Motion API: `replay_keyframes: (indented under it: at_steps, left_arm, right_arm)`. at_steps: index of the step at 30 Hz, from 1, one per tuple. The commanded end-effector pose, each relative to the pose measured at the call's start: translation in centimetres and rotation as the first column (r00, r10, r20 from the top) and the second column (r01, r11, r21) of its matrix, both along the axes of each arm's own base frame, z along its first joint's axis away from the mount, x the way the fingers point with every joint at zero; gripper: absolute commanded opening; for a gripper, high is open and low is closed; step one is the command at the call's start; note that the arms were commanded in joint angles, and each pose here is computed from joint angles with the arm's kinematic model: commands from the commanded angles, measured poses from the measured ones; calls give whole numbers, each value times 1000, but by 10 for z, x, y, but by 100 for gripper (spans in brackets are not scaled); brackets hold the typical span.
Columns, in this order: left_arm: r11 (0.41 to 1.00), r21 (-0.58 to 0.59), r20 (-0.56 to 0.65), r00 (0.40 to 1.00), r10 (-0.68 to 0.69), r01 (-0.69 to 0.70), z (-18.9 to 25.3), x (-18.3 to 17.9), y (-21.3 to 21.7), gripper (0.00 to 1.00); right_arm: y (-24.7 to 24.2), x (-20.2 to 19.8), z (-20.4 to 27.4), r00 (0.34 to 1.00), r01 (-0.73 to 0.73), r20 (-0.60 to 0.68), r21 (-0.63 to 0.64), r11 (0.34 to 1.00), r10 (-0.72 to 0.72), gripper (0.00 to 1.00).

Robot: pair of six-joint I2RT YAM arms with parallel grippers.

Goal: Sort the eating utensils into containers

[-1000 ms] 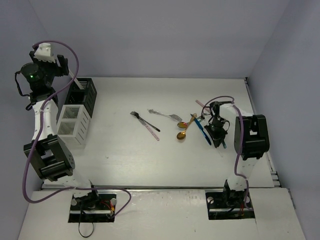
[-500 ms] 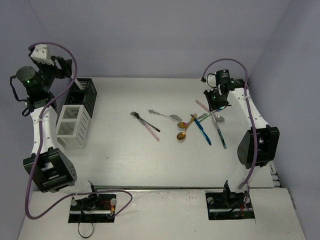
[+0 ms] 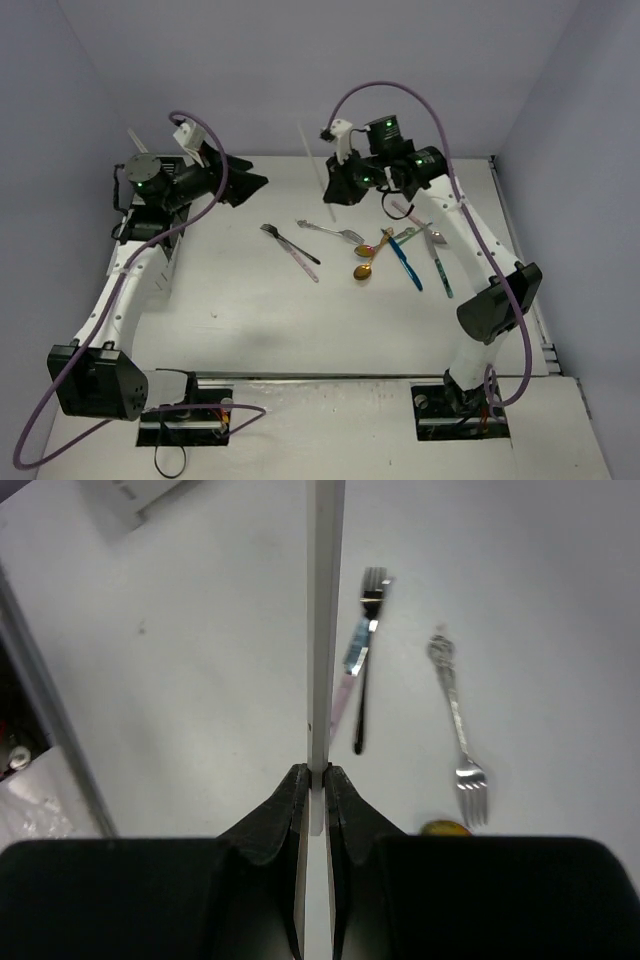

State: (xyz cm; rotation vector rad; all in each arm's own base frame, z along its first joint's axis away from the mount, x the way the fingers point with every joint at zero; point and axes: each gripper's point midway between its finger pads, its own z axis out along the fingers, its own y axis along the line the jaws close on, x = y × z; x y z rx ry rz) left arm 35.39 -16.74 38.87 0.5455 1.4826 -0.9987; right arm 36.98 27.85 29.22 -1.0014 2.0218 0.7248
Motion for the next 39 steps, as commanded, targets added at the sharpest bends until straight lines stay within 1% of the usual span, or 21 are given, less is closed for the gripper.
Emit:
replay_keyframes:
  at_steps: [1, 3, 6, 8, 11, 13, 16, 19, 21, 23, 25, 26, 27, 29, 30, 31, 32, 34, 36, 37, 39]
  left_arm:
    - [981, -22, -22, 981, -194, 194, 7, -39, -43, 64]
    - [973, -7, -43, 972, -232, 232, -2, -44, -54, 63]
    - [968, 29, -65, 967, -248, 250, -14, -48, -60, 61]
    - [966, 40, -71, 965, -252, 255, -18, -50, -62, 57]
    - [964, 45, -65, 964, -258, 261, -19, -53, -63, 48]
    - [964, 48, -59, 964, -258, 261, -19, -54, -62, 31]
    - [965, 50, -56, 965, -256, 259, -18, -54, -62, 18]
    - [967, 50, -55, 967, -248, 251, -18, -54, -61, 11]
    - [969, 49, -57, 969, -240, 243, -19, -53, -61, 4]
    - [971, 49, -58, 972, -230, 233, -19, -52, -60, 0]
    - [974, 49, -60, 974, -218, 221, -20, -51, -59, 0]
    - [975, 49, -59, 975, -214, 217, -20, -50, -59, 0]
    - [976, 49, -57, 976, -210, 212, -19, -50, -59, 0]
    - [980, 57, -50, 981, -188, 190, -19, -48, -56, 0]
    - [982, 71, -37, 984, -172, 175, -18, -45, -54, 0]
    - [983, 101, -51, 988, -147, 152, -24, -43, -50, 0]
    - [980, 152, 4, 992, -127, 125, -19, -39, -46, 0]
    - [972, 228, 1, 999, -48, 46, -29, -28, -30, 0]
    - [962, 266, 29, 998, 54, -60, -24, -11, -7, 0]
    - [954, 277, 39, 993, 110, -117, -23, 2, 11, 0]
    - [926, 301, 65, 974, 219, -228, -15, 28, 41, 0]
  right_arm:
    - [51, -41, 10, 983, -181, 17, 52, 982, 181, 0]
    - [58, -48, 10, 981, -194, 31, 38, 980, 193, 0]
    - [67, -60, 11, 974, -221, 48, 23, 975, 219, 0]
    - [70, -66, 10, 972, -229, 53, 13, 973, 228, 0]
    - [71, -70, 5, 970, -237, 53, -1, 972, 236, 0]
    - [72, -72, 1, 969, -244, 48, -8, 970, 244, 0]
    - [73, -75, -3, 966, -253, 48, -20, 967, 254, 0]
    - [74, -79, -7, 964, -260, 46, -32, 965, 261, 0]
    - [74, -81, -7, 964, -261, 50, -34, 965, 262, 0]
    - [74, -82, -5, 963, -261, 56, -32, 965, 262, 0]
    - [73, -82, -4, 965, -256, 57, -33, 966, 258, 0]
    - [73, -81, -4, 966, -250, 58, -34, 968, 252, 4]
    - [72, -80, -2, 968, -240, 60, -35, 970, 242, 13]
    - [70, -78, 0, 973, -219, 65, -37, 975, 221, 57]
    - [68, -76, 1, 976, -205, 67, -39, 978, 207, 61]
    - [65, -72, 6, 980, -180, 77, -37, 983, 182, 81]
    - [59, -66, 9, 984, -156, 77, -31, 987, 158, 86]
    - [50, -58, 16, 989, -127, 76, -6, 992, 128, 89]
    - [32, -41, 20, 996, -74, 59, 19, 997, 73, 90]
    - [25, -36, 21, 997, -57, 46, 35, 998, 55, 90]
    - [-1, -15, 14, 999, 28, 24, 28, 999, -29, 90]
